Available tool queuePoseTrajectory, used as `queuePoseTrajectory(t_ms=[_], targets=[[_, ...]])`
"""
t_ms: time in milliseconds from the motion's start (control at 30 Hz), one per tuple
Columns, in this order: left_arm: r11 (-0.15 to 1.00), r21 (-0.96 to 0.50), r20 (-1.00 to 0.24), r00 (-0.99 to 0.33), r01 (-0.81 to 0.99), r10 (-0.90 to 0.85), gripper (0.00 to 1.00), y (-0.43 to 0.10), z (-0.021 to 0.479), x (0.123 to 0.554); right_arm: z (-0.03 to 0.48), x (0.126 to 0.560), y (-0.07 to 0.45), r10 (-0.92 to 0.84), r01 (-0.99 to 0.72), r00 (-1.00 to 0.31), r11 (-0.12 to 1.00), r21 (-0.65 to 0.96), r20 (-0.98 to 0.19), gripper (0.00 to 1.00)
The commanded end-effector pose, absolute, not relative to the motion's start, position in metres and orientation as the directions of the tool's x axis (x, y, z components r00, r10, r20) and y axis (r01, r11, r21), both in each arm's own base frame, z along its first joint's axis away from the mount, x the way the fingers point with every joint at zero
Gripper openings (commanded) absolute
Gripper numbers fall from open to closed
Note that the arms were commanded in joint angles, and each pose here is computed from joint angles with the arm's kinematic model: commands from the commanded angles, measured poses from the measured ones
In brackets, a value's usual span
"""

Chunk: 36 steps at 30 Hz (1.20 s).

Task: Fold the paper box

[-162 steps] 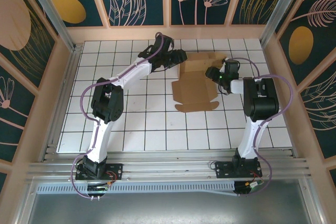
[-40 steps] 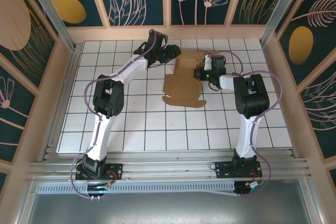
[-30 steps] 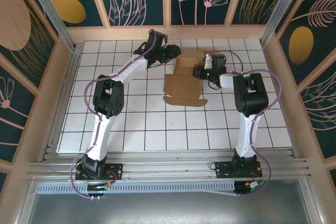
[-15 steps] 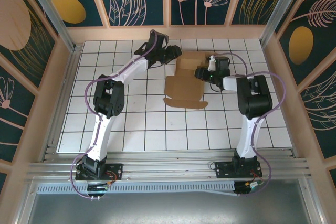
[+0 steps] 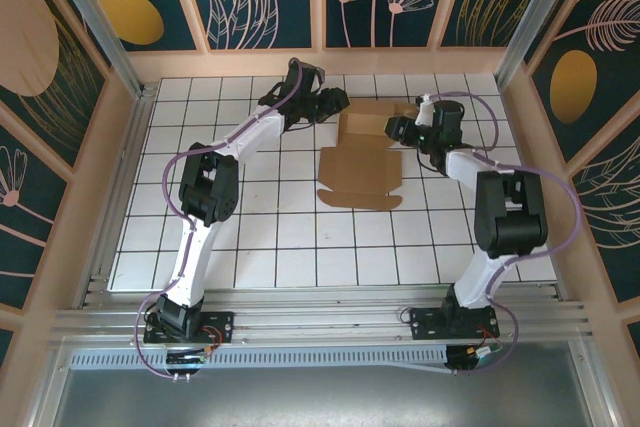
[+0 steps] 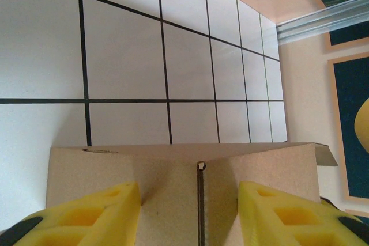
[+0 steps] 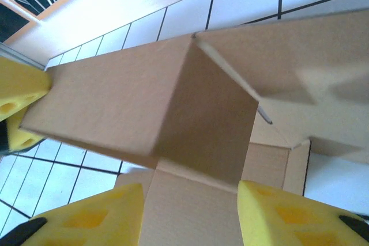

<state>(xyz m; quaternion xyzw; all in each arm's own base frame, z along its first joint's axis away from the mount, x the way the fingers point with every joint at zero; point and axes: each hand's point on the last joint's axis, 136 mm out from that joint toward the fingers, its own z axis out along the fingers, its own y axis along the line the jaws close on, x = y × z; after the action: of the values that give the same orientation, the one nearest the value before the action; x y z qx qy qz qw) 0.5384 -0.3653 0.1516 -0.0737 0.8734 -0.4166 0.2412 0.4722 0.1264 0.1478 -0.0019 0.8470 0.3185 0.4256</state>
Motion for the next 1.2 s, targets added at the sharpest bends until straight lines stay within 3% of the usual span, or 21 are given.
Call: queuePoseTrajectory(t_ms=[0,200,433,800,933,1067,1167], targets=[[0.690,-0.723,-0.232,-0.928,-0.036,-0.292,0.48,-0.365,0.095,0.517,0.186,0.461,0.112,0.227,-0.307,-0.536,0.844,0.439,-0.813,0.50],[0.688,-0.725,-0.231,-0.929,-0.035,-0.291,0.48,-0.365,0.095,0.517,0.219,0.453,0.065,0.113,-0.295,-0.419,0.921,0.253,-0.901,0.72],[0.684,-0.728,-0.231,-0.928,-0.033,-0.291,0.48,-0.366,0.098,0.517,0.194,0.478,0.040,0.042,-0.338,-0.518,0.908,0.249,-0.855,0.99],[0.689,-0.725,-0.225,-0.936,-0.026,-0.272,0.48,-0.366,0.098,0.513,0.143,0.504,0.052,-0.052,-0.463,-0.543,0.851,0.247,-0.838,0.93],[0.683,-0.730,-0.221,-0.936,-0.028,-0.275,0.50,-0.367,0.100,0.513,0.129,0.513,0.052,-0.008,-0.432,-0.592,0.848,0.309,-0.806,0.81],[0.680,-0.733,-0.226,-0.935,-0.022,-0.273,0.62,-0.367,0.104,0.512,0.117,0.516,0.056,0.037,-0.397,-0.641,0.839,0.372,-0.767,0.64],[0.683,-0.730,-0.232,-0.935,-0.013,-0.266,0.67,-0.365,0.107,0.509,0.110,0.513,0.057,0.032,-0.391,-0.650,0.842,0.370,-0.760,0.58]])
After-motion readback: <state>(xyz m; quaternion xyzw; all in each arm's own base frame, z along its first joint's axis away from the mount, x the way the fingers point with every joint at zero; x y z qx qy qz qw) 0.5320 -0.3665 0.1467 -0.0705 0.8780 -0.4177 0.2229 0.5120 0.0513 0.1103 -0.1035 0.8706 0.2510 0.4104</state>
